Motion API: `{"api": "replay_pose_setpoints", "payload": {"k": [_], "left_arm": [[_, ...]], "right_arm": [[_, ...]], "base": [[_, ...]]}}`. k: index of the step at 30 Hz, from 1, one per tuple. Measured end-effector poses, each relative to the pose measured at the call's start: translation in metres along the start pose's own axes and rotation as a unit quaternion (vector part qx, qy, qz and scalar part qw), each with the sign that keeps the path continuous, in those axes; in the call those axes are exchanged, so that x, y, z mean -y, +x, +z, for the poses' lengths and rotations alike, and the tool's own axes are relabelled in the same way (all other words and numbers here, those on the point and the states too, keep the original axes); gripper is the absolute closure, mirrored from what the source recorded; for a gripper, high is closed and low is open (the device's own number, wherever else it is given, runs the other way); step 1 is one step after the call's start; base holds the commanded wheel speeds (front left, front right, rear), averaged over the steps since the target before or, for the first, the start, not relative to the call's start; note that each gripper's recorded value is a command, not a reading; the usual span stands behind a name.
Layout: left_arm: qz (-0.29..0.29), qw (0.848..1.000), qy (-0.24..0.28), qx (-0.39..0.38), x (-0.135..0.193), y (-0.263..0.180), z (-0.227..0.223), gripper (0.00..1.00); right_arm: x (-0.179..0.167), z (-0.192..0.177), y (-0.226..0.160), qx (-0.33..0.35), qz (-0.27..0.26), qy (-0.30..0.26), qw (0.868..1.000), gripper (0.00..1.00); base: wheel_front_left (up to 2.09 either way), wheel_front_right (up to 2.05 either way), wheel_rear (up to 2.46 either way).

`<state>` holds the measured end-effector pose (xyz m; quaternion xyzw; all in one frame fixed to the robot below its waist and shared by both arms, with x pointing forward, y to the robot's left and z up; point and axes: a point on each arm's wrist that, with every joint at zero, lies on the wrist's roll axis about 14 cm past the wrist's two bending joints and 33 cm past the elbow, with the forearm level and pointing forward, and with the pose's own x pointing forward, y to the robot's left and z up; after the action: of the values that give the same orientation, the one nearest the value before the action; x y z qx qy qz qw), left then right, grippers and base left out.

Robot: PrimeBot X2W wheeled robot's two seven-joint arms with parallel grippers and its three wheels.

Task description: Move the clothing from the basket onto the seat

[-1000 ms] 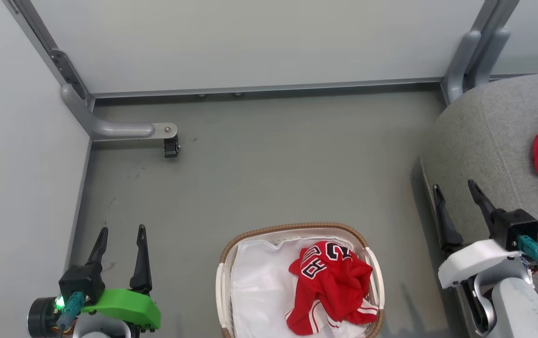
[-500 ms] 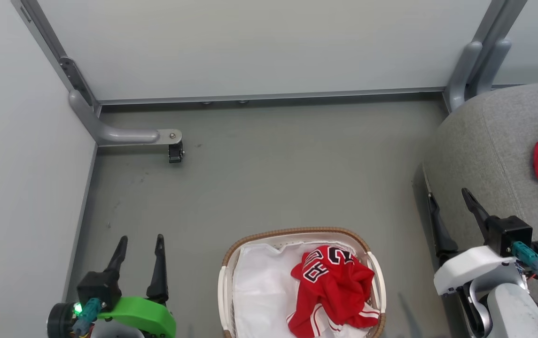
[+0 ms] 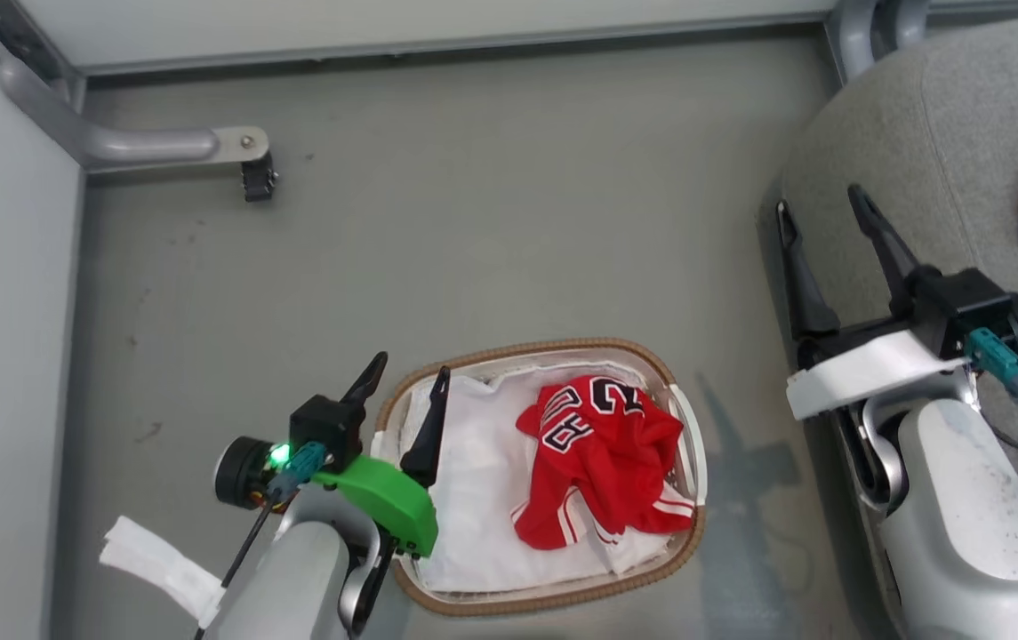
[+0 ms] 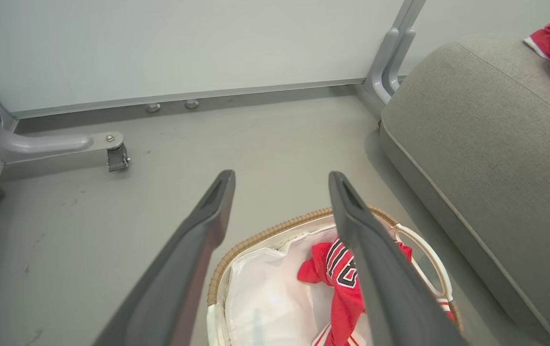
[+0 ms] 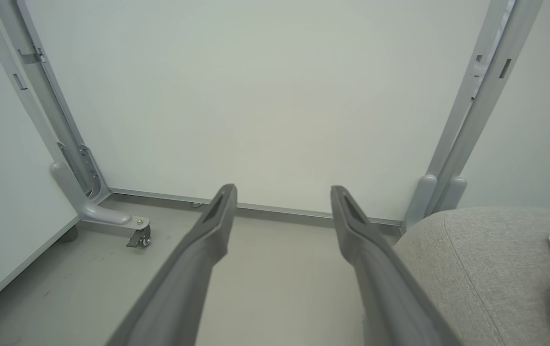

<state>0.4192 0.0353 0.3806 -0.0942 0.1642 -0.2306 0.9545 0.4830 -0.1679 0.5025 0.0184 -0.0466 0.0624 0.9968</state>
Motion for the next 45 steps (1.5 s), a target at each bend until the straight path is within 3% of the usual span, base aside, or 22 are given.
{"api": "replay_pose_setpoints", "payload": {"k": [6,17,25,38,39,40,45], "left_arm": [[-0.066,0.994,-0.008,-0.082,0.027,0.035,-0.051,0.00],[-0.132,0.965,-0.015,-0.227,0.041,0.071,-0.153,0.00],[-0.172,0.944,-0.034,-0.279,0.058,0.085,-0.204,0.00],[-0.224,0.921,-0.025,-0.318,0.075,0.087,-0.247,0.00],[-0.225,0.920,-0.027,-0.319,0.075,0.087,-0.248,0.76],[-0.227,0.921,-0.027,-0.315,0.075,0.089,-0.246,1.00],[-0.230,0.924,-0.030,-0.303,0.075,0.093,-0.236,1.00]], "right_arm": [[0.013,-0.015,0.016,-0.004,-0.012,-0.002,1.000,0.00],[0.044,-0.061,0.028,-0.040,-0.041,-0.019,0.998,0.00],[0.069,-0.107,0.016,-0.093,-0.072,-0.013,0.993,0.00],[0.088,-0.135,0.002,-0.133,-0.090,-0.035,0.986,0.00],[0.087,-0.137,0.002,-0.135,-0.090,-0.035,0.986,0.00],[0.087,-0.138,0.001,-0.136,-0.089,-0.034,0.986,0.00],[0.084,-0.133,0.005,-0.130,-0.085,-0.030,0.987,0.00]], "base": [[0.00,0.00,0.00],[0.00,0.00,0.00],[0.00,0.00,0.00],[0.00,0.00,0.00],[0.00,0.00,0.00],[0.00,0.00,0.00],[0.00,0.00,0.00]]}}
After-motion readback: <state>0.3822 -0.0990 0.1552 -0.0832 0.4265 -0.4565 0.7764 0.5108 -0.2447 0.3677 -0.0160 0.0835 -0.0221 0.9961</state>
